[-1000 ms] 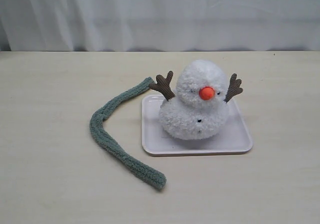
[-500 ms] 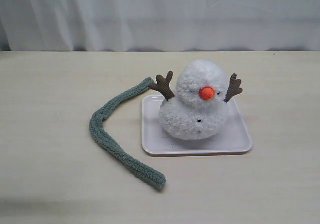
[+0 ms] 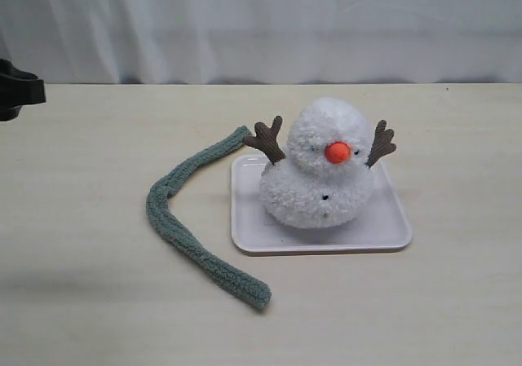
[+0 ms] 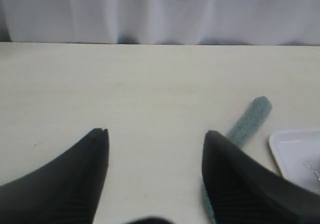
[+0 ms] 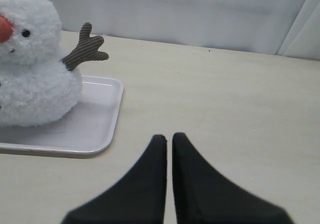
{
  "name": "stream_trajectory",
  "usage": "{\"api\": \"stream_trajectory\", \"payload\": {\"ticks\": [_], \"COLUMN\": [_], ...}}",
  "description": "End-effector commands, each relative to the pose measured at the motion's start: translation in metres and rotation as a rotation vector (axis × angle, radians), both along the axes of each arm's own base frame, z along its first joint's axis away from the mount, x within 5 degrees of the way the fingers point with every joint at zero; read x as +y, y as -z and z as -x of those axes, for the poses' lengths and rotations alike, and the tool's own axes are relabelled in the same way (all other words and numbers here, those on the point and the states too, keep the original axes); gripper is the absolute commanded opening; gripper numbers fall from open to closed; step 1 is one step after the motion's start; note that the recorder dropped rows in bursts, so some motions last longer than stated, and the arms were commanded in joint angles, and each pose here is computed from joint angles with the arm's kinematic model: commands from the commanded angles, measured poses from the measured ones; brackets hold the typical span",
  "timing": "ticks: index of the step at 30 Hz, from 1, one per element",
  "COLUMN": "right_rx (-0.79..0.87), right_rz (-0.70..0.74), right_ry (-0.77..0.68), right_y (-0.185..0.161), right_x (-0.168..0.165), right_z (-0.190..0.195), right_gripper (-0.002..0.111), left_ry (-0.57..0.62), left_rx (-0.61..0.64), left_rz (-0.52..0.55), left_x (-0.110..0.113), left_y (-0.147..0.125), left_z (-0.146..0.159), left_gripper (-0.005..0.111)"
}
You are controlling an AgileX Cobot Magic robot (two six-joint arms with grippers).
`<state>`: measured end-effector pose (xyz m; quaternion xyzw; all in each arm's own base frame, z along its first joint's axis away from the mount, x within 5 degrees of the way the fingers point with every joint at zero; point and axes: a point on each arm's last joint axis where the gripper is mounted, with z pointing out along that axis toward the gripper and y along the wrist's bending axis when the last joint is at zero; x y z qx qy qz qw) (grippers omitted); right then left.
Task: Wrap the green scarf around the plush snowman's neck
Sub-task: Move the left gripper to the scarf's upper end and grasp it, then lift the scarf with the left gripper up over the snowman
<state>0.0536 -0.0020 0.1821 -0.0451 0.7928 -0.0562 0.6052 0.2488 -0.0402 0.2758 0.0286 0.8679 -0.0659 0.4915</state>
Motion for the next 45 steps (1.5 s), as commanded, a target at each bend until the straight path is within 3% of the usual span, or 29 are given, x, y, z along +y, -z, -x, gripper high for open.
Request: {"api": "stream_trajectory", "payload": {"ticks": [1,8,18,33,39,41,45], "right_rx": [-0.012,-0.012,-0.012,-0.012,-0.012,-0.012,-0.012], "right_rz": [0.002,0.002,0.002,0.002,0.002,0.002,0.002], "right_ry": [-0.001,-0.001,-0.001,-0.001,-0.001,-0.001,-0.001], "right_y": [0.000,0.000,0.000,0.000,0.000,0.000,0.000], "right_x": [0.000,0.000,0.000,0.000,0.000,0.000,0.000], "right_z": [0.000,0.000,0.000,0.000,0.000,0.000,0.000], "right_gripper": [0.004,0.004,0.004,0.004,0.004,0.004,0.004], "left_ry": [0.101,0.208,0.344,0.347,0.332,0.331,0.331], "left_rx": [0.066,0.157,0.391,0.576,0.561,0.563,0.561], "left_rz": [-0.036,-0.096,-0.204,-0.234,-0.218,-0.219,-0.219], "left_x": [-0.026,-0.057,-0.099,-0.109,-0.111,-0.111,-0.111], "left_y": [0.008,0.024,0.090,0.153,0.169,0.172,0.173], "left_z": [-0.015,-0.041,-0.069,-0.090,-0.095,-0.095,-0.095], "left_gripper": [0.061,0.065,0.064,0.064,0.064,0.058,0.034]}}
